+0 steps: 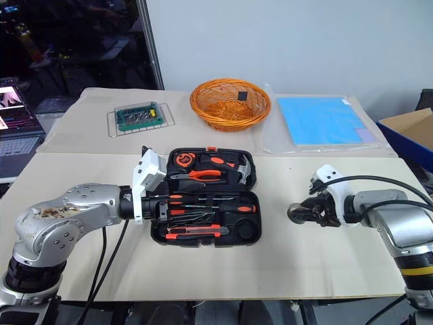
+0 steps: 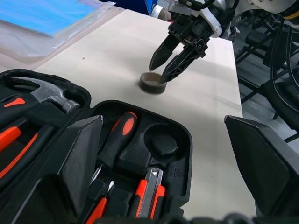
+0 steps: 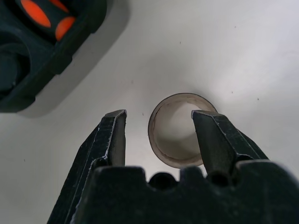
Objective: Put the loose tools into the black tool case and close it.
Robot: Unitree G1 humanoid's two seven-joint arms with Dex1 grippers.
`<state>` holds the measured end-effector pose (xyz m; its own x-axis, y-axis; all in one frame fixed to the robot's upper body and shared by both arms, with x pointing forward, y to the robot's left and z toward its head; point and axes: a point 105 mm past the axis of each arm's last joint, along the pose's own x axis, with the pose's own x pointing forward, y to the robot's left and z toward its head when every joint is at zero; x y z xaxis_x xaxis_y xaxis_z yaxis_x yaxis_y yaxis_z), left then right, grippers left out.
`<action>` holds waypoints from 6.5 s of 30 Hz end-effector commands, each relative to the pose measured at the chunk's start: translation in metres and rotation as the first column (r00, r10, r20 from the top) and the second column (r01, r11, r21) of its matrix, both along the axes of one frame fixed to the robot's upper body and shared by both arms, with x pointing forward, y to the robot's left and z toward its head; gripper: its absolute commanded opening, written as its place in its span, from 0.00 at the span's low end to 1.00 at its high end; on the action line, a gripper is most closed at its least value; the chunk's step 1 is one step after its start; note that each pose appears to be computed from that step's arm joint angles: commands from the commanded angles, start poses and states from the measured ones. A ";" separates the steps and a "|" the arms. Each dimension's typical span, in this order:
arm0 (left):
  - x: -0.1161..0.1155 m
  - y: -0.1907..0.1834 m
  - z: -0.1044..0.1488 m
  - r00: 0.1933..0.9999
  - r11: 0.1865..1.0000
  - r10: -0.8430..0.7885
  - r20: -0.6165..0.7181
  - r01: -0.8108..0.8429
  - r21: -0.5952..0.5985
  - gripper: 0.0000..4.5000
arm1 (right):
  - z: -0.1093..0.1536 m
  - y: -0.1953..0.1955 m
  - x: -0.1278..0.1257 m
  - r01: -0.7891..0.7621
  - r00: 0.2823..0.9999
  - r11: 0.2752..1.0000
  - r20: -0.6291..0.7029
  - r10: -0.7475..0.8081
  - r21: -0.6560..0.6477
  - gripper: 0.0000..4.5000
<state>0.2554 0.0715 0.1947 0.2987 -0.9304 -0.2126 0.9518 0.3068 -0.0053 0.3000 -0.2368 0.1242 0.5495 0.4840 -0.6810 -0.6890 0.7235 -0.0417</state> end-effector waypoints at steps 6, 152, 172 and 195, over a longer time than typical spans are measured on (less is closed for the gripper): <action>-0.001 -0.004 0.011 0.998 1.000 -0.017 0.056 0.017 0.000 1.00 | -0.005 0.005 -0.004 -0.046 0.999 0.996 -0.006 0.045 -0.072 0.58; -0.034 0.130 -0.006 0.957 0.959 -0.221 -0.189 0.248 0.134 0.73 | 0.010 0.102 -0.133 -0.535 0.830 0.841 0.237 0.505 0.080 0.18; -0.014 0.071 -0.013 0.989 0.988 -0.131 0.065 0.125 0.091 0.73 | 0.001 0.100 0.031 -0.017 0.857 1.000 0.515 0.016 -0.003 0.00; 0.036 0.051 -0.051 0.986 0.965 -0.127 0.105 0.099 0.242 0.73 | 0.011 0.161 -0.001 -0.037 0.946 0.957 0.317 -0.060 0.289 0.99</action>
<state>0.2915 0.1233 0.1435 0.2489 -0.8872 -0.3886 0.9663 0.2006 0.1611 0.2935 -0.0739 0.1297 0.6757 0.6674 -0.3129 -0.7068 0.7072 -0.0180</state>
